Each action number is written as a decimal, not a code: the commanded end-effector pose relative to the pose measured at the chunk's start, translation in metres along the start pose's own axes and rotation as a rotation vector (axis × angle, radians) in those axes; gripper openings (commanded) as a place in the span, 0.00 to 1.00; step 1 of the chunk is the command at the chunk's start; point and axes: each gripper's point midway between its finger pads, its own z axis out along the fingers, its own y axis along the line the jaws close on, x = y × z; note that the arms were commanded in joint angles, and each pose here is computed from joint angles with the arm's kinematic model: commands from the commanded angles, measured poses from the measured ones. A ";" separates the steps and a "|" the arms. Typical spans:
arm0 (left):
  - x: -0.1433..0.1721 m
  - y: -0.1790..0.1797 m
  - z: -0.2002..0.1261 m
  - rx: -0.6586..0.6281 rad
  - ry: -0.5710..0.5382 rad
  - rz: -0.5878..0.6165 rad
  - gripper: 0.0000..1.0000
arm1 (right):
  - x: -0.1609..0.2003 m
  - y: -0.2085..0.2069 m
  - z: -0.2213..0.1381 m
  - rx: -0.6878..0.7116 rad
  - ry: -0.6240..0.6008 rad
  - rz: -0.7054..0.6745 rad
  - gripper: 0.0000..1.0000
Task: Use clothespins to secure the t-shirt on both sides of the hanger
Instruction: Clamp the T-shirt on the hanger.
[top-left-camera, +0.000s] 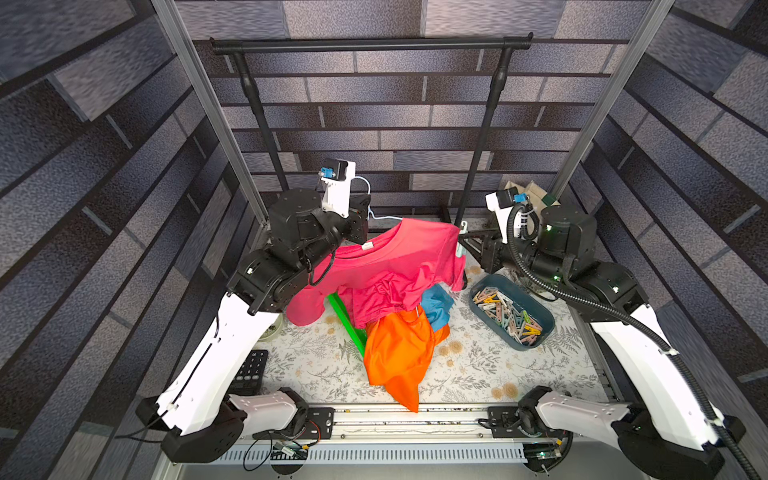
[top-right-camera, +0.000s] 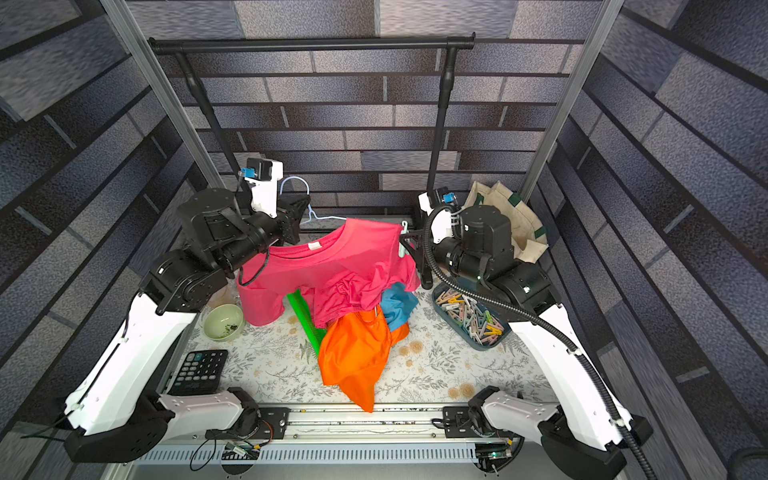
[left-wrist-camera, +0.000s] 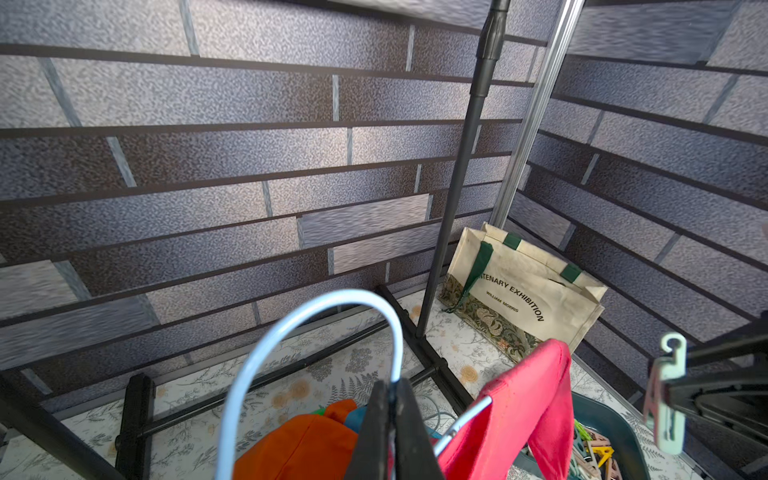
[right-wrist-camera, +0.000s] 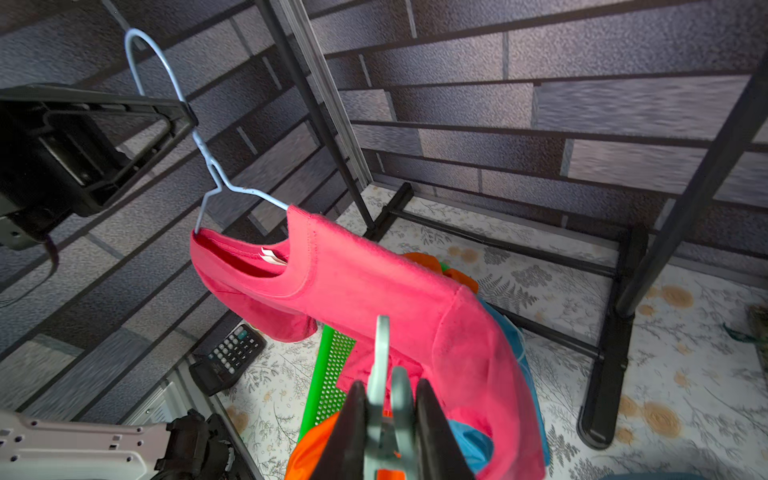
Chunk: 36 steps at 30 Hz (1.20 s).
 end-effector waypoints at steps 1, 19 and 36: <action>-0.015 -0.005 -0.013 0.036 -0.038 0.013 0.00 | -0.033 0.034 -0.011 -0.169 -0.100 -0.045 0.00; 0.020 -0.014 -0.015 0.102 0.044 0.002 0.00 | -0.046 0.062 0.027 -0.446 -0.105 -0.063 0.00; 0.016 -0.019 -0.023 0.129 0.030 -0.016 0.00 | -0.008 0.041 0.049 -0.512 -0.036 0.026 0.00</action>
